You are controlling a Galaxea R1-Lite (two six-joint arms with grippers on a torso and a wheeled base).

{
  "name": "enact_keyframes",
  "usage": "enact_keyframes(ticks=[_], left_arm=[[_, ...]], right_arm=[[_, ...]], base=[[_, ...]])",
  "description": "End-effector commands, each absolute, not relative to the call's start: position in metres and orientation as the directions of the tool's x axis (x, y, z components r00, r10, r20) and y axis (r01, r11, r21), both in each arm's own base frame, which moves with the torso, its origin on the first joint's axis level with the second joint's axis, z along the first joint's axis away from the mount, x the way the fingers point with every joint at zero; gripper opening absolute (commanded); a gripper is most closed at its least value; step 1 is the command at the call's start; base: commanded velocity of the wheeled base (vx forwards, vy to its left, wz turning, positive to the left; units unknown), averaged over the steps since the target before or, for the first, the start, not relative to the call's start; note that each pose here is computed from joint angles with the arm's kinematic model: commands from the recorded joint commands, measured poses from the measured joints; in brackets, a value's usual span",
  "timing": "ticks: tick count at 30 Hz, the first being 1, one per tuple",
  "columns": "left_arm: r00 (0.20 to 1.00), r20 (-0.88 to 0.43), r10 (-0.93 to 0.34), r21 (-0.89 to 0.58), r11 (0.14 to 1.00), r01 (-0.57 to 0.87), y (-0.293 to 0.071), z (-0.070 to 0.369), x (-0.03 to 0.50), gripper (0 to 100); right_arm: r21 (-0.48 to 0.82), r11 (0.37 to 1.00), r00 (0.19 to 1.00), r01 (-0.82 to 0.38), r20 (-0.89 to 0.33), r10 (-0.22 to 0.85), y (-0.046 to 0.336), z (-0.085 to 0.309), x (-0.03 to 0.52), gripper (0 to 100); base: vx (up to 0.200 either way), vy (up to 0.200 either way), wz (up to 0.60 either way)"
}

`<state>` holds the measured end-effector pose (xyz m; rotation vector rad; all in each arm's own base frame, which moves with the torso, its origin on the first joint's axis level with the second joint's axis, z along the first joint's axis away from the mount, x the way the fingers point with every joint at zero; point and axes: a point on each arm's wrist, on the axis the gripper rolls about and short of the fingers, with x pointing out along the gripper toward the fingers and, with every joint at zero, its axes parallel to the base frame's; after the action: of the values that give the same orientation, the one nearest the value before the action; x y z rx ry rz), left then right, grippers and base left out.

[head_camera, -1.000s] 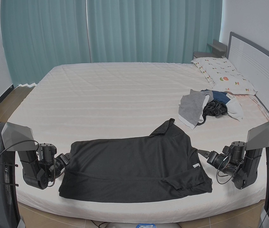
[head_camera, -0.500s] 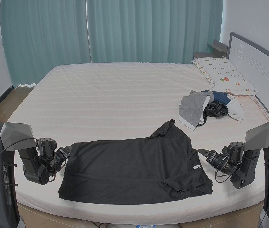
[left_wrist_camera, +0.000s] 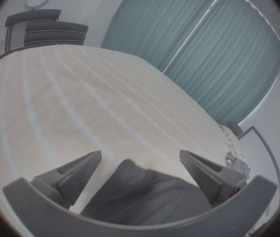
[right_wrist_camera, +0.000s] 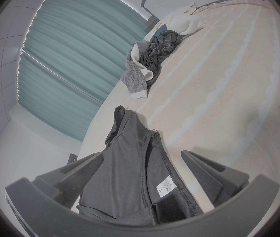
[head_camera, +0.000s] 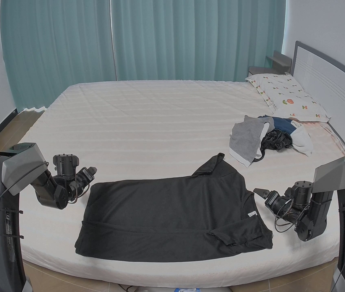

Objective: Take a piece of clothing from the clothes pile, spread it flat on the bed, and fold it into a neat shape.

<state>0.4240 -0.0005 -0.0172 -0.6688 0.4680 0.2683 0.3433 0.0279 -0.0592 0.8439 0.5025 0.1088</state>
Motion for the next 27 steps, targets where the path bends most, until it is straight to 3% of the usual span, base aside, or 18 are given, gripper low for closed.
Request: enact_keyframes(ticks=[1, 9, 26, 27], left_arm=[[0.853, -0.52, 0.044, -0.537, 0.76, -0.367, -0.002, -0.031, 0.463, 100], [0.774, -0.633, -0.008, -0.494, 0.774, -0.396, 0.0, -0.051, 0.459, 100], [0.795, -0.607, -0.016, -0.511, 0.774, -0.374, -0.002, -0.046, 0.467, 100], [0.795, -0.607, -0.015, -0.51, 0.774, -0.375, -0.002, -0.047, 0.467, 0]], right_arm=[[0.742, 0.663, 0.879, 0.099, -0.377, 0.291, 0.03, -0.06, 0.344, 100], [0.739, 0.666, 0.876, 0.102, -0.384, 0.292, 0.031, -0.062, 0.343, 100], [0.737, 0.668, 0.875, 0.101, -0.385, 0.293, 0.031, -0.062, 0.343, 100], [0.737, 0.669, 0.874, 0.102, -0.387, 0.293, 0.031, -0.063, 0.343, 100]], base=[[0.0, 0.0, 0.0], [0.0, 0.0, 0.0], [0.0, 0.0, 0.0], [0.0, 0.0, 0.0]])
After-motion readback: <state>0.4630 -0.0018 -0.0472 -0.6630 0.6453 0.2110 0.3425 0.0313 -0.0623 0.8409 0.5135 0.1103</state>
